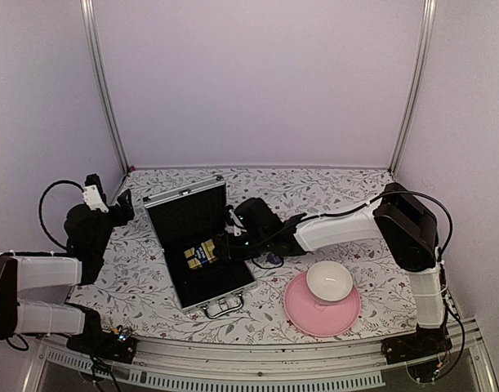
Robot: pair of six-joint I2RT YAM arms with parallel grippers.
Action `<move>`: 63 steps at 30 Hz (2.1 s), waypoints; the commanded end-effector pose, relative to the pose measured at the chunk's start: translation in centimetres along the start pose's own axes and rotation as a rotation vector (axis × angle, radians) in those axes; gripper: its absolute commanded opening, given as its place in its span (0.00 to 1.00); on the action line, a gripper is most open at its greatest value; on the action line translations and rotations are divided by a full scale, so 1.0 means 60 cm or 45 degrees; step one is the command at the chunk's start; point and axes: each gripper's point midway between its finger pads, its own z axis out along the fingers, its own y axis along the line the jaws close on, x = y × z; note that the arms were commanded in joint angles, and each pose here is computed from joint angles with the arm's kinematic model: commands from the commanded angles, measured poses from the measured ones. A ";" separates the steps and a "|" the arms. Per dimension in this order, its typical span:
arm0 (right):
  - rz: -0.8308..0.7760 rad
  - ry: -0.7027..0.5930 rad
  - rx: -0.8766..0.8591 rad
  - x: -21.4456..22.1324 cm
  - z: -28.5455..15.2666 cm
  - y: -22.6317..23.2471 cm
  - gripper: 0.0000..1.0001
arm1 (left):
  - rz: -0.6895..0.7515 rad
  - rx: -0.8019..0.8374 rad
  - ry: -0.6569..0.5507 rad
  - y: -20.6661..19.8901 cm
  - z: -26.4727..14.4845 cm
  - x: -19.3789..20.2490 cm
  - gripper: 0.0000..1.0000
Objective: Pack up texas hold em set
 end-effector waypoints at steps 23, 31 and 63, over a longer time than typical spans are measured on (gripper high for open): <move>-0.028 -0.022 0.017 -0.020 0.018 0.017 0.30 | 0.007 0.008 -0.027 -0.002 0.003 -0.013 0.85; -0.022 0.006 0.012 -0.010 0.022 0.015 0.30 | 0.007 0.008 -0.026 -0.002 0.003 -0.013 0.85; -0.118 -0.088 -0.092 -0.036 -0.061 0.059 0.44 | 0.005 0.014 -0.037 -0.002 -0.002 -0.014 0.86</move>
